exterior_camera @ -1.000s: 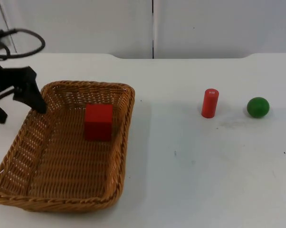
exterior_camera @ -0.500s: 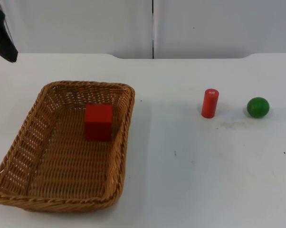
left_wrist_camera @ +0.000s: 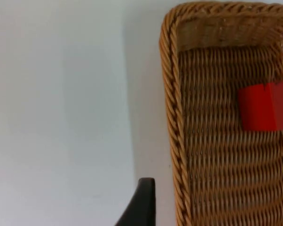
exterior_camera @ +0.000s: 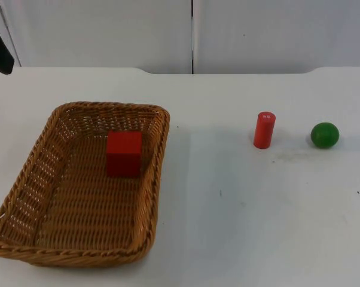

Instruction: Pick up the basket with the left hand and place the object to the left of the red cylinder into the basket with the right hand.

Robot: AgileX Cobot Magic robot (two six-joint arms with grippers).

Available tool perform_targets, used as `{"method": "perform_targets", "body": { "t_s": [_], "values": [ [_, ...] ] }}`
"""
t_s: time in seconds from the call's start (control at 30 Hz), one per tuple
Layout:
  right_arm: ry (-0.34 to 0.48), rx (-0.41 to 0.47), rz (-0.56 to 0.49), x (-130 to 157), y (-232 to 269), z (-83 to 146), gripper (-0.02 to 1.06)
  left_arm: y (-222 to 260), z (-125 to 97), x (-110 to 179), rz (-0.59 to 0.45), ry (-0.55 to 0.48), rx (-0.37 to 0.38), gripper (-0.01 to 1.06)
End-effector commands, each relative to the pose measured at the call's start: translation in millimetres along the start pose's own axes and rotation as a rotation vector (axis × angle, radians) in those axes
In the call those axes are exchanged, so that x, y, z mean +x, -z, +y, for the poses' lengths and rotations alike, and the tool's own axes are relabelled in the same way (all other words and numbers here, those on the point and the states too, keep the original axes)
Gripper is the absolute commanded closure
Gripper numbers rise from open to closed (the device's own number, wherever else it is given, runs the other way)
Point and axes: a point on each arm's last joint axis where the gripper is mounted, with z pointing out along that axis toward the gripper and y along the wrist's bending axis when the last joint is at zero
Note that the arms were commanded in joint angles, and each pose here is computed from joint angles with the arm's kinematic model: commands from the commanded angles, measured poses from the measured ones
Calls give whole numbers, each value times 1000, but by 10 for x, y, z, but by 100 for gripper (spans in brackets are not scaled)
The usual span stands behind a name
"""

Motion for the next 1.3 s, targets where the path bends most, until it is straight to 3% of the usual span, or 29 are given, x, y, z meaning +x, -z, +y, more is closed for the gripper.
{"method": "perform_targets", "body": {
  "t_s": [0.0,0.63,0.77,1.27],
  "values": [
    [-7,9,-16,-5,13,-10,10,22,1,44,-6,6,-7,22],
    [-55,7,-19,-8,14,-9,10,556,-256,258,-186,-28,9,22],
    [-55,6,-17,-6,13,-8,10,748,-516,333,-242,-123,37,22],
    [-81,3,8,128,-112,17,10,1233,-976,619,-384,-292,115,22]
  ]
}}
